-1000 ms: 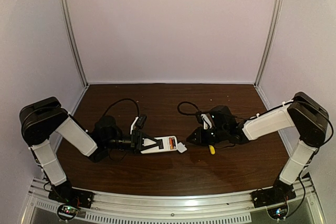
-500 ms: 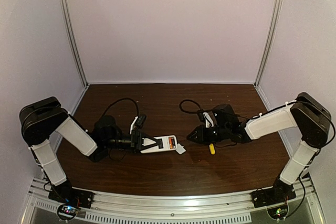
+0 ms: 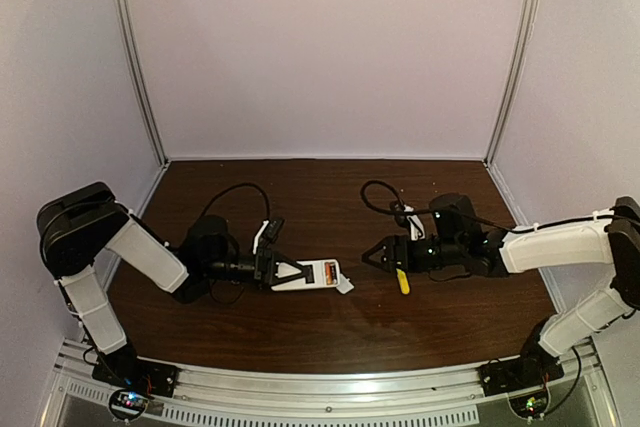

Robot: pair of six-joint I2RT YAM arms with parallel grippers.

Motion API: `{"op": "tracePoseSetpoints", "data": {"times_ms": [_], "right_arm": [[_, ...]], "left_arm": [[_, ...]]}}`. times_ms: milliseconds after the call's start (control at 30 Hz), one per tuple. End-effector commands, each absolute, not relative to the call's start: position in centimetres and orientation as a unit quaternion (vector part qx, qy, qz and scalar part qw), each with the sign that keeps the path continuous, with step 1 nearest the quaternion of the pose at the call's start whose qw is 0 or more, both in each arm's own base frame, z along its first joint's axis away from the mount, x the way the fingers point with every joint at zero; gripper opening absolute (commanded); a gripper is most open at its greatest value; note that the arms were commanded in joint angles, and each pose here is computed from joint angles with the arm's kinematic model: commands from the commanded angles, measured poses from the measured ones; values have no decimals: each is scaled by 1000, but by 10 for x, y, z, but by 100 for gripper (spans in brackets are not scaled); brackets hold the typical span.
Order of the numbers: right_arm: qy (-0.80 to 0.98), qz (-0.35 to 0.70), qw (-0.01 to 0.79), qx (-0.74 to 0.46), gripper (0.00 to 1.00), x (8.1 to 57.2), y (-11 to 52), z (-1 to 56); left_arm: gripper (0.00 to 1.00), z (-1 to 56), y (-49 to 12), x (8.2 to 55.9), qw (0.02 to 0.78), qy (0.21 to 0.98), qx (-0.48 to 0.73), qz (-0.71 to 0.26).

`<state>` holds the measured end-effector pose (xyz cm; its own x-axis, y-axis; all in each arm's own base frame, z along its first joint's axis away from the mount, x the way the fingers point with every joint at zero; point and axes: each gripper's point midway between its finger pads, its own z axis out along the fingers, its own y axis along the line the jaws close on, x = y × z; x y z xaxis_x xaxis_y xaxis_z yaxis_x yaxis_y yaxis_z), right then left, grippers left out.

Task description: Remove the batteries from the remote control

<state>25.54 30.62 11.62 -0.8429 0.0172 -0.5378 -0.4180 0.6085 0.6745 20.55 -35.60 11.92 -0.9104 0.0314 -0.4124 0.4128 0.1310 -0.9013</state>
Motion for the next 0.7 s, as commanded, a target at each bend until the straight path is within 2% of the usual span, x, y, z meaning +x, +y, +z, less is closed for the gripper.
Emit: {"op": "tracePoseSetpoints", "data": {"times_ms": [0, 233, 667], "right_arm": [[849, 448, 239, -146, 81, 235, 304, 120], [821, 495, 215, -187, 92, 208, 319, 127], [797, 527, 173, -237, 89, 178, 356, 117]], "left_arm": [[0, 128, -361, 208, 165, 725, 189, -641], [0, 130, -371, 200, 147, 716, 219, -647], [0, 136, -393, 174, 101, 684, 269, -670]]}}
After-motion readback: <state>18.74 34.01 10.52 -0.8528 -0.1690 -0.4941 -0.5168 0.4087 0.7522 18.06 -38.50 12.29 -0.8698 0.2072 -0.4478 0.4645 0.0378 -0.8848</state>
